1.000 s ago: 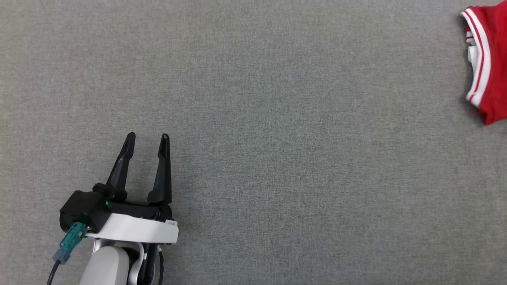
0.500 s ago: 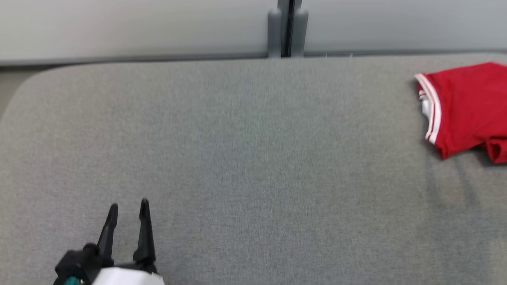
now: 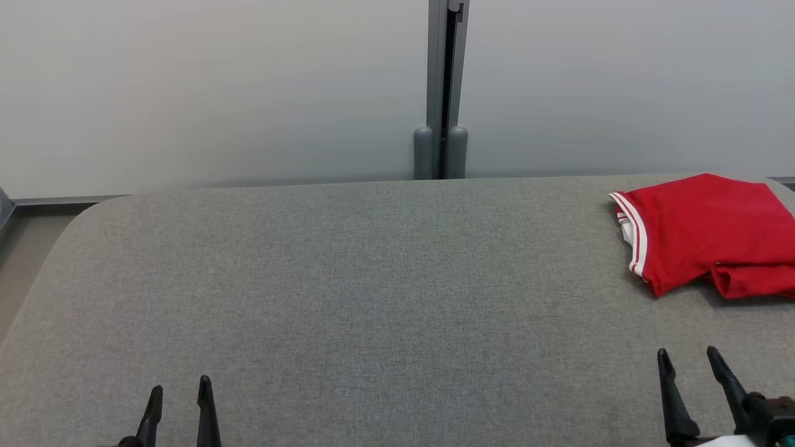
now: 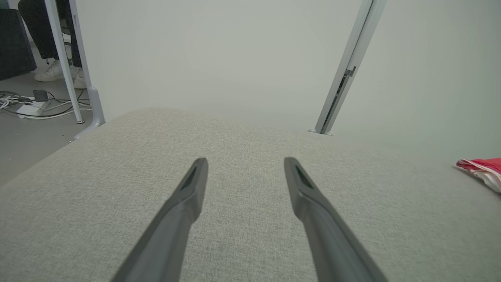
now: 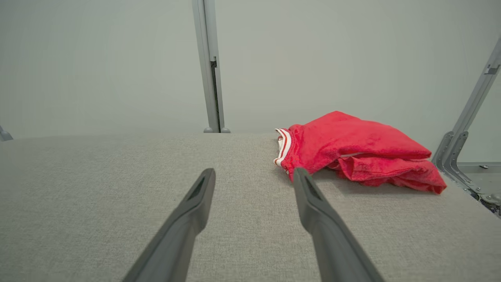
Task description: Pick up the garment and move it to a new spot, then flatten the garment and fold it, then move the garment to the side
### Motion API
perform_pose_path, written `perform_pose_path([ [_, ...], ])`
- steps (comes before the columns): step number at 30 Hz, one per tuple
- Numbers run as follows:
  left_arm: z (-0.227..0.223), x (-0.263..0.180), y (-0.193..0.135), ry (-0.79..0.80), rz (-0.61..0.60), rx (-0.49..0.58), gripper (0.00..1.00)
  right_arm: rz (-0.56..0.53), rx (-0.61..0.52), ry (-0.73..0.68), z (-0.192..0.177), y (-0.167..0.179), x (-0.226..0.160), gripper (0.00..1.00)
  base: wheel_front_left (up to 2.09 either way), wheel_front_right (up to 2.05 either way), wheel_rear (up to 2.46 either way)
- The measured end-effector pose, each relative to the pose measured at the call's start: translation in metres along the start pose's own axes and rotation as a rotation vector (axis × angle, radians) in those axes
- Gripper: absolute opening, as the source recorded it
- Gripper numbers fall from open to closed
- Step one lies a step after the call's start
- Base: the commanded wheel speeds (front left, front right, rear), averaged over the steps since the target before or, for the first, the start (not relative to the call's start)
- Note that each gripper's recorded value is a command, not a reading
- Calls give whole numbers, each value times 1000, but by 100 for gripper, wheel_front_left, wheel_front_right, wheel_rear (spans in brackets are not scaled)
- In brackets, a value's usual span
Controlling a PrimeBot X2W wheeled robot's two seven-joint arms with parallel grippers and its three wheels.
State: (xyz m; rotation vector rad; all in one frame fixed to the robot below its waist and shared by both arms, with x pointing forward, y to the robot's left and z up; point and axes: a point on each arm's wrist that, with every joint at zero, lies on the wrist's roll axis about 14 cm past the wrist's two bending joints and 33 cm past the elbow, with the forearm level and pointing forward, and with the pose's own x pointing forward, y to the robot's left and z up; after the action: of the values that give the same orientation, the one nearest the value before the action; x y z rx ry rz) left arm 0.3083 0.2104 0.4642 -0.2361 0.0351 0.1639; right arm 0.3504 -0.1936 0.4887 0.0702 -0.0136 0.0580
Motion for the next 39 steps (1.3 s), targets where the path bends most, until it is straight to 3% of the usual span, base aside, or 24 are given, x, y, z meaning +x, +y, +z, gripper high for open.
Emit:
perform_pose_path([
  [8, -9, -1, -7, 29, -51, -28, 100, -10, -1, 55, -22, 7, -19, 100, 0, 0, 0],
  [9, -11, -1, -9, 37, -58, -31, 0, -10, 0, 58, -23, 7, -19, 0, 0, 0, 0],
  [17, -38, -12, -6, 134, -28, -75, 0, -34, 65, 156, -52, 10, -32, 0, 0, 0, 0],
  [39, -28, 11, -5, 150, 21, -435, 0, -132, 474, 119, -38, -2, -14, 0, 0, 0, 0],
])
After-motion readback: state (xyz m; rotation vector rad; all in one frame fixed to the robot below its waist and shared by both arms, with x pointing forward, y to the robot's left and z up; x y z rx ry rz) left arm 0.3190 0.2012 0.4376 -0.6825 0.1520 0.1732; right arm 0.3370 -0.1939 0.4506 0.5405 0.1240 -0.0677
